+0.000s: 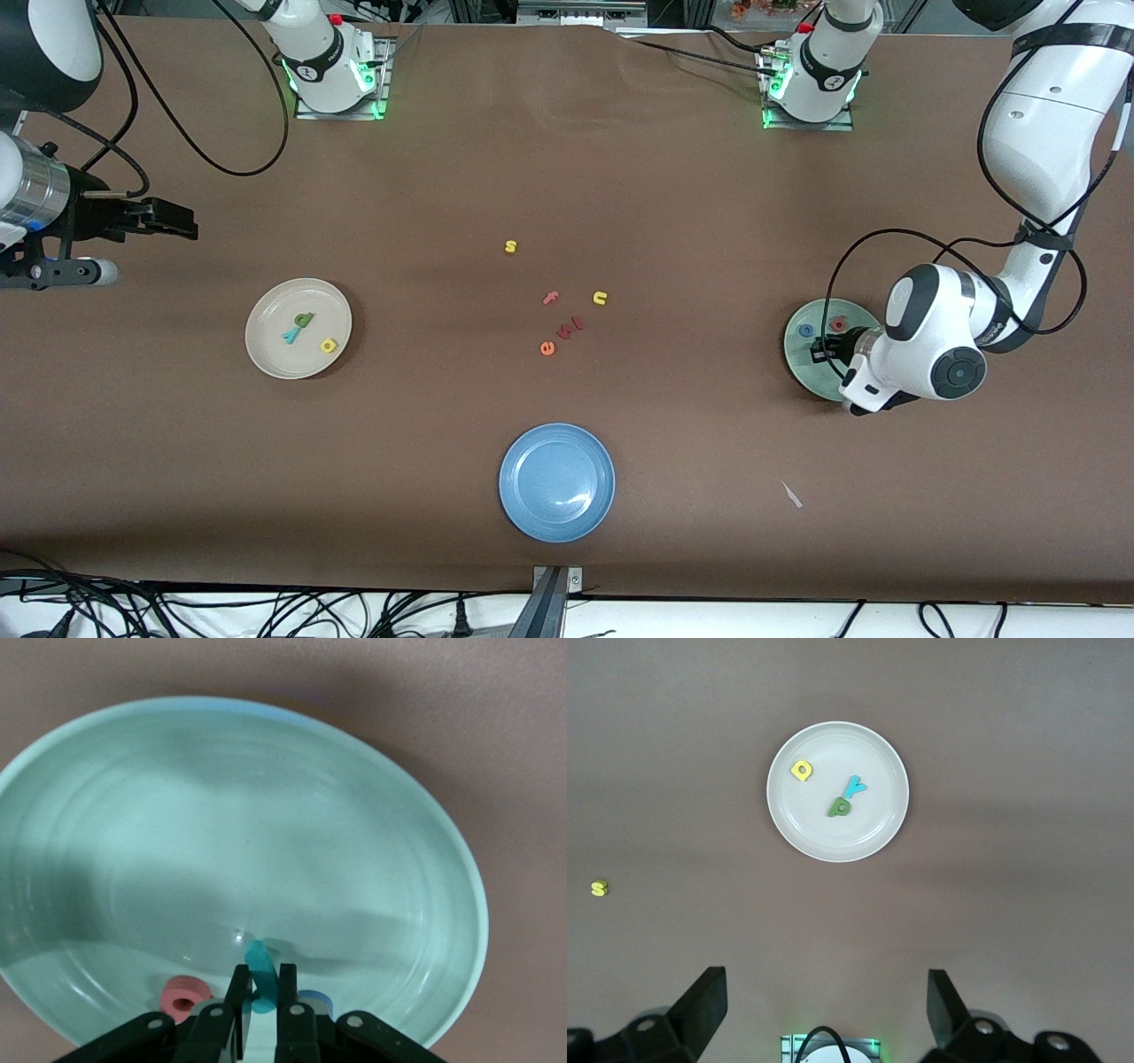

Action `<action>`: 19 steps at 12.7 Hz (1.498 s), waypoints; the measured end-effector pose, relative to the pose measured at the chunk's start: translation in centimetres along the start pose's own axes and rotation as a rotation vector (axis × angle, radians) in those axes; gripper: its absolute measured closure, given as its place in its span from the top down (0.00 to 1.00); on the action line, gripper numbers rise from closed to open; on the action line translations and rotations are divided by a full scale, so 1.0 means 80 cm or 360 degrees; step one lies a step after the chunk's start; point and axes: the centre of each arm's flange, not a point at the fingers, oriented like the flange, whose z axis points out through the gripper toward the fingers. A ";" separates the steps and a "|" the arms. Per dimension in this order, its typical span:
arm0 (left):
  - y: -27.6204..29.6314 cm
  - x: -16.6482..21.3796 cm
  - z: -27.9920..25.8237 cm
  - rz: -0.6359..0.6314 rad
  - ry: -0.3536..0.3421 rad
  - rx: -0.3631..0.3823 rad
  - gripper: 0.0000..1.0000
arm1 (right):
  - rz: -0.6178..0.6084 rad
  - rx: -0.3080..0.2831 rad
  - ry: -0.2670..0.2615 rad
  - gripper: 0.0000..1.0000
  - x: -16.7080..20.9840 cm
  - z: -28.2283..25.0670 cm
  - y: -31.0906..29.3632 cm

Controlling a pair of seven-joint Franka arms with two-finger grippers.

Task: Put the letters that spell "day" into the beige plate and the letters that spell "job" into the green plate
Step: 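Open the left gripper to drop the cyan j on the green plate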

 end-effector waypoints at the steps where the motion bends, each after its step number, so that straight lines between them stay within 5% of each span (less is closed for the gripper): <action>1: 0.000 0.000 0.000 0.0000 0.0003 -0.0002 0.12 | 0.0000 0.0000 0.0000 1.00 0.000 0.000 0.000; 6: -0.001 0.002 -0.011 0.0001 0.0027 -0.0008 0.63 | -0.0006 -0.0017 -0.0003 1.00 0.000 0.000 -0.002; 9: -0.006 -0.010 -0.078 0.0111 0.0114 0.0017 0.98 | -0.0021 -0.0032 -0.0007 1.00 0.000 0.001 -0.009; 15: 0.026 -0.086 -0.262 0.0510 0.0439 0.0063 1.00 | -0.0013 -0.0031 -0.0009 1.00 0.001 0.003 -0.005; 19: 0.050 -0.157 -0.380 0.0582 0.0496 0.0083 1.00 | -0.0008 -0.0031 -0.0009 1.00 0.002 0.003 -0.003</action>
